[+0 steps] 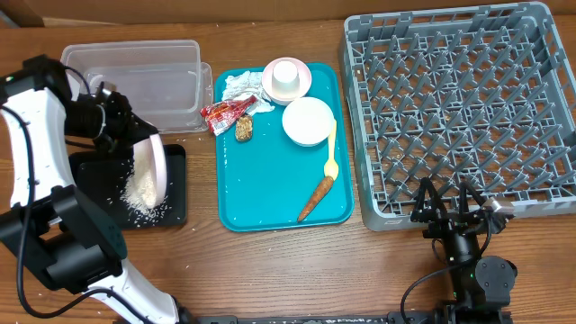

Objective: Sort waste into correct bins and load items into the dishwasher
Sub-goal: 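Tilt the plate with the left gripper to dump rice onto black tray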

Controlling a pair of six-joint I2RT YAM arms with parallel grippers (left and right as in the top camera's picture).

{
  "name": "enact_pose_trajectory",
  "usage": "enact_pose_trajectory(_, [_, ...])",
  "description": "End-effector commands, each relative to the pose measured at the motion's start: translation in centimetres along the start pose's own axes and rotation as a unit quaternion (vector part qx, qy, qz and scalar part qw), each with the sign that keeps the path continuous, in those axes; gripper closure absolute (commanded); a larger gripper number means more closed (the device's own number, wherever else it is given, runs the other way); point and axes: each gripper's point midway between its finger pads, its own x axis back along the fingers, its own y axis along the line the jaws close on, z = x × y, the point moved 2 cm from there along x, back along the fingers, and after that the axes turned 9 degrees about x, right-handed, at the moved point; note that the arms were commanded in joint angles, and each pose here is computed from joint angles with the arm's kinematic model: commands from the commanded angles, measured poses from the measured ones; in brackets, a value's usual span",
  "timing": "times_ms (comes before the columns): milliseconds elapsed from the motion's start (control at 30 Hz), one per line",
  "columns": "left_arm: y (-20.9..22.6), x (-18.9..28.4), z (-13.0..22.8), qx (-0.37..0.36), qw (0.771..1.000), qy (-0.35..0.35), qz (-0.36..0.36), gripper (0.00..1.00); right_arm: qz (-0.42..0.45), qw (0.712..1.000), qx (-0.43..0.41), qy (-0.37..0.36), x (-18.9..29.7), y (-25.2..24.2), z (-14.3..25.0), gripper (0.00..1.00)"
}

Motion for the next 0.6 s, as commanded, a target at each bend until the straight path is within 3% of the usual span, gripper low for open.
enact_pose_trajectory(0, [-0.4,1.3,0.3,-0.012,0.999,0.001,0.039,0.95,0.003,1.0,-0.001,-0.002,0.0,-0.2,0.2,0.0])
enact_pose_trajectory(167, [-0.8,1.4,0.7,-0.014,0.996,0.022,0.088,0.95,0.003,1.0,-0.001,-0.002,0.0,-0.2,0.2,0.0])
enact_pose_trajectory(567, [1.5,1.8,-0.3,0.003,0.992,0.019,0.126,0.96,0.003,1.0,-0.001,-0.002,0.0,-0.2,0.2,0.0])
